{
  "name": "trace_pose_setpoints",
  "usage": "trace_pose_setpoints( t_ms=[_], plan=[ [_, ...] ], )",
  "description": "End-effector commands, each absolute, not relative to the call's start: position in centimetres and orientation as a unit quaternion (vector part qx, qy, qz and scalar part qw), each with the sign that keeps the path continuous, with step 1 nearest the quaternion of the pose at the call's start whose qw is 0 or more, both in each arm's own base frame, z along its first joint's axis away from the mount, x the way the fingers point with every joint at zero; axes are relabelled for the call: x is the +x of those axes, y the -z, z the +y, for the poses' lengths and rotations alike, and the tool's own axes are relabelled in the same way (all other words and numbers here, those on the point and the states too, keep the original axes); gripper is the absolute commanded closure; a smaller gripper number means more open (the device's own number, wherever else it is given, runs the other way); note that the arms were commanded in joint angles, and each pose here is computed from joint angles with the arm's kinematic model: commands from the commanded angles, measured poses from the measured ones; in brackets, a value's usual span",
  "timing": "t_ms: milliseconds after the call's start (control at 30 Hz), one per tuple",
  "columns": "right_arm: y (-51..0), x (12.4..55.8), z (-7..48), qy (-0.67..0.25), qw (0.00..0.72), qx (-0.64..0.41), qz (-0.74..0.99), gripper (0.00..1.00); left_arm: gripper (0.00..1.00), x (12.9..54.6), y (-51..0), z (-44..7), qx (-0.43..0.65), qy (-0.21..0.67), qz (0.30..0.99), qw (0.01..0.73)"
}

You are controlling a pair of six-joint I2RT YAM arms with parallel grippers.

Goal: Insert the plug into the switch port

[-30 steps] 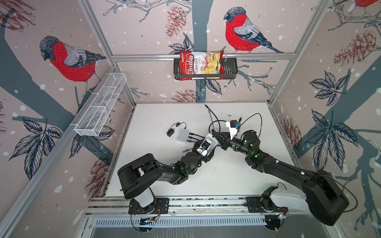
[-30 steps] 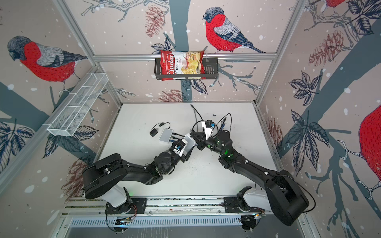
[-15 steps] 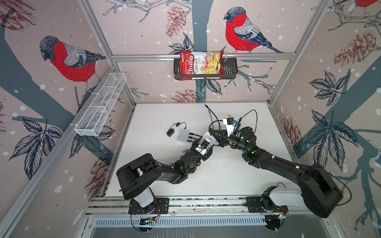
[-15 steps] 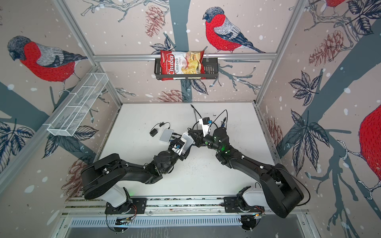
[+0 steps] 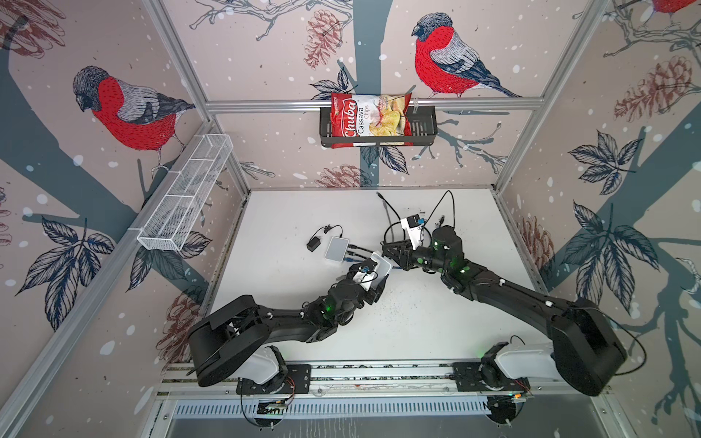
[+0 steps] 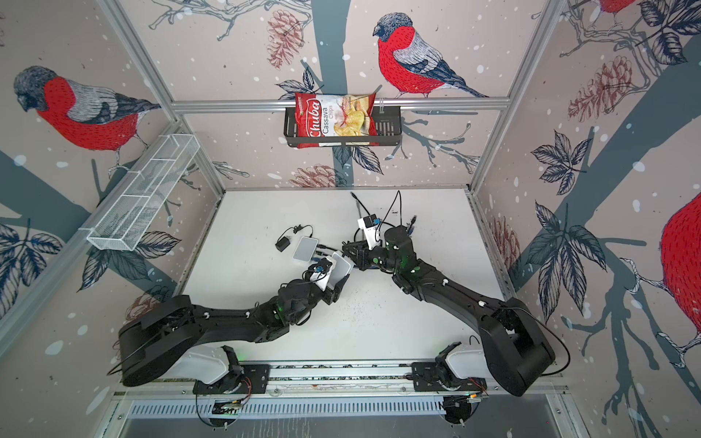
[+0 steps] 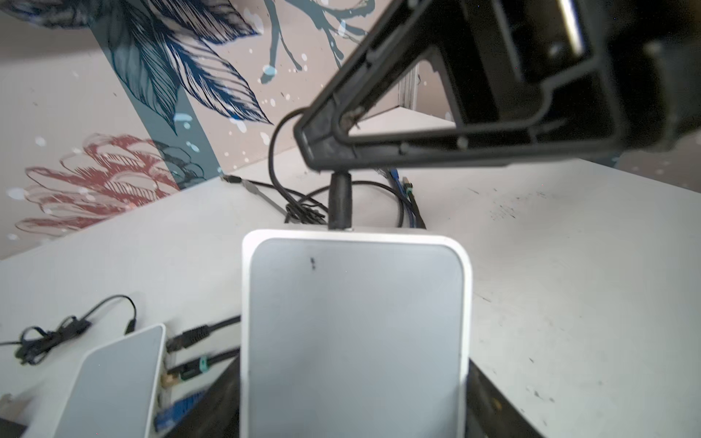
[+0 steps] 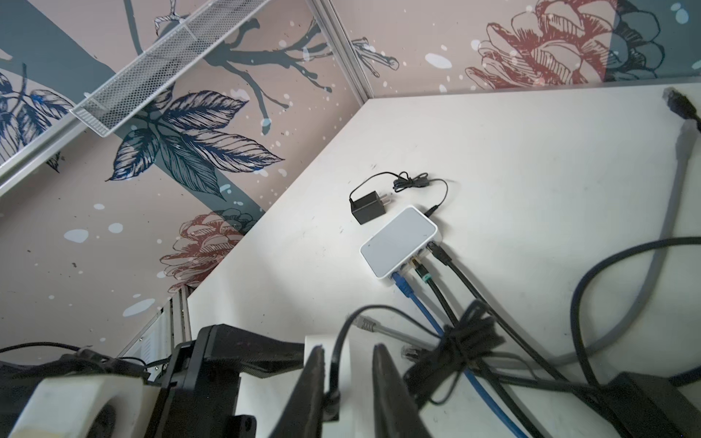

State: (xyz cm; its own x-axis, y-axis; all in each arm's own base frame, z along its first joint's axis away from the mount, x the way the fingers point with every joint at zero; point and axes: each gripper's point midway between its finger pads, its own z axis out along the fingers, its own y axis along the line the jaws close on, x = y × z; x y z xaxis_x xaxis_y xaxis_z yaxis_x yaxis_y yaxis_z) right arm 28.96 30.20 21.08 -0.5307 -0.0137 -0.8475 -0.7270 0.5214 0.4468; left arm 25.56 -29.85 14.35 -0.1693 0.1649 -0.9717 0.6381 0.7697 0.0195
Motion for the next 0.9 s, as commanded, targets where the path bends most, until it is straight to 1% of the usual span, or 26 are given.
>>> trace_pose_setpoints(
  t_ms=[0, 67, 200, 333, 467, 600, 733, 767, 867],
  plan=[
    [-21.5, 29.8, 29.3, -0.401, 0.436, -0.244, 0.768, 0.68, 0.41, 25.2, -11.7, -28.2, 0.236, 0.191, 0.789, 0.535],
    [-22.0, 30.3, 28.9, -0.395, 0.446, -0.243, 0.766, 0.65, 0.40, 25.4, -10.8, -27.0, 0.216, 0.169, 0.808, 0.521],
    [-22.6, 31.9, 27.2, -0.376, 0.462, -0.219, 0.773, 0.61, 0.40, 25.9, -10.0, -25.2, 0.179, 0.142, 0.834, 0.502],
    [-21.6, 34.6, 24.0, -0.341, 0.465, -0.158, 0.801, 0.60, 0.40, 26.0, -9.0, -23.9, 0.162, 0.118, 0.856, 0.476],
    [-19.5, 37.0, 20.5, -0.289, 0.456, -0.104, 0.835, 0.59, 0.40, 25.5, -7.5, -22.7, 0.149, 0.097, 0.880, 0.440],
    [-18.1, 38.7, 18.9, -0.251, 0.448, -0.077, 0.855, 0.59, 0.40, 24.9, -6.4, -21.7, 0.135, 0.085, 0.895, 0.417],
    [-16.4, 40.3, 18.7, -0.230, 0.420, -0.061, 0.876, 0.59, 0.40, 24.5, -6.1, -21.0, 0.124, 0.092, 0.895, 0.418],
    [-15.9, 40.8, 18.8, -0.224, 0.410, -0.060, 0.882, 0.60, 0.40, 24.5, -6.1, -20.9, 0.122, 0.092, 0.895, 0.419],
    [-13.7, 42.3, 19.0, -0.203, 0.379, -0.057, 0.901, 0.66, 0.39, 24.3, -5.6, -20.8, 0.121, 0.091, 0.899, 0.411]
  ],
)
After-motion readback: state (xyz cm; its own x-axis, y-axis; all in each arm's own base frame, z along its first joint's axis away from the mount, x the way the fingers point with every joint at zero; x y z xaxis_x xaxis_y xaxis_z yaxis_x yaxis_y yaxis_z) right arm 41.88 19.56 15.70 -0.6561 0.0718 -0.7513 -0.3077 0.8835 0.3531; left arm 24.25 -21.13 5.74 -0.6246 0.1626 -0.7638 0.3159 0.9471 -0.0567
